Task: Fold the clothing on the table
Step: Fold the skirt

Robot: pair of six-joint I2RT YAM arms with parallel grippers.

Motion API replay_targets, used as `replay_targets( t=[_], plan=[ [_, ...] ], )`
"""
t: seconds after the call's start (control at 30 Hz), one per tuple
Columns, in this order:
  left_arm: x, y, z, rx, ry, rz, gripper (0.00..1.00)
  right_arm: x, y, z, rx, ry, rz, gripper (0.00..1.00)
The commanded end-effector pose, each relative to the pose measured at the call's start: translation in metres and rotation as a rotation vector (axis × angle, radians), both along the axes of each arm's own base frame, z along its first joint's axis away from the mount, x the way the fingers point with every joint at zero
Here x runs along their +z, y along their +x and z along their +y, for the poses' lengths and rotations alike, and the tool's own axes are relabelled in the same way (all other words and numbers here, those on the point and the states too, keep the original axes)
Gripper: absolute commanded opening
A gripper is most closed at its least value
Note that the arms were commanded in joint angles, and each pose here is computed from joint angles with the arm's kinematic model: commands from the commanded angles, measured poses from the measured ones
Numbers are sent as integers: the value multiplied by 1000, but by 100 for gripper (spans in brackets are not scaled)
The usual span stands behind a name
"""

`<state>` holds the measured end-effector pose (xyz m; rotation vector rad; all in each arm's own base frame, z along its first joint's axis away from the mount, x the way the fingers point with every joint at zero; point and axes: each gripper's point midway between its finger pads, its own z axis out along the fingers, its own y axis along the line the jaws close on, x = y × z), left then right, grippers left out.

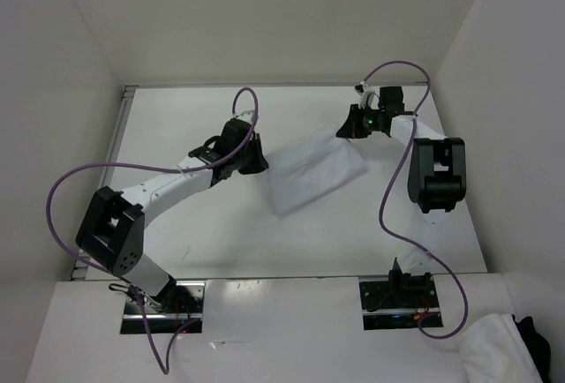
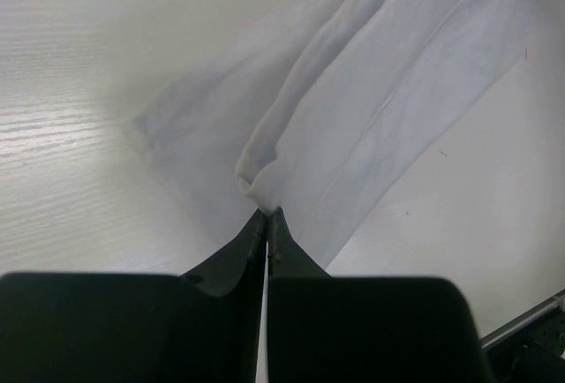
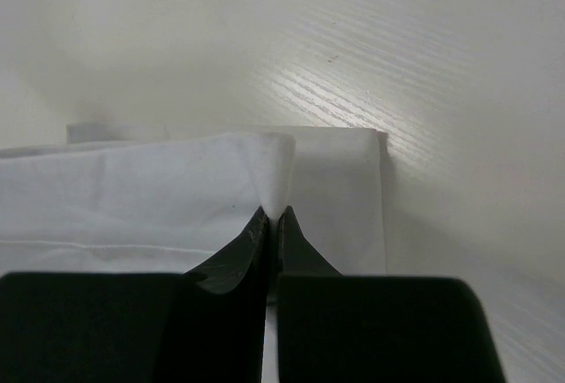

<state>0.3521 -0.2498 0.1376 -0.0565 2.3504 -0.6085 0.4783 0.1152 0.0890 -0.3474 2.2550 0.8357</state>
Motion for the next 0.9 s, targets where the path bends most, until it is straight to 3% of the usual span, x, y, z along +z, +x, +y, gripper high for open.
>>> replay_targets(
  t=[0.0,0.3,0.37,0.4,0.43,0.47,0.53,0.7,0.8,0.83,0.87],
  plan=[
    [0,4,4,30,9,-15,0,14,23,3,11,2,-73,0],
    [-40,-3,16,80,76,74,0,-13,39,9,39,-4,-3,0],
    [-51,1,17,84,84,102,5,-12,44,5,19,-25,-13,6],
    [-58,0,17,83,93,116,9,-14,47,4,13,-32,-15,14],
    [-61,0,15,76,95,132,24,-16,47,1,8,-48,-10,41],
    [-69,3,17,79,103,159,36,-15,48,0,1,-56,-7,57],
    [-80,1,22,82,141,186,52,-10,49,-2,-9,-66,-19,71],
    [-78,12,50,185,234,164,79,44,54,-14,-54,-58,-132,79],
    [-47,23,51,213,213,93,82,64,44,-12,-24,-19,-151,79],
    [-34,26,49,207,201,61,83,70,39,-8,5,-3,-154,76],
    [-19,31,43,197,169,37,83,71,28,-4,39,16,-127,66]
  ],
)
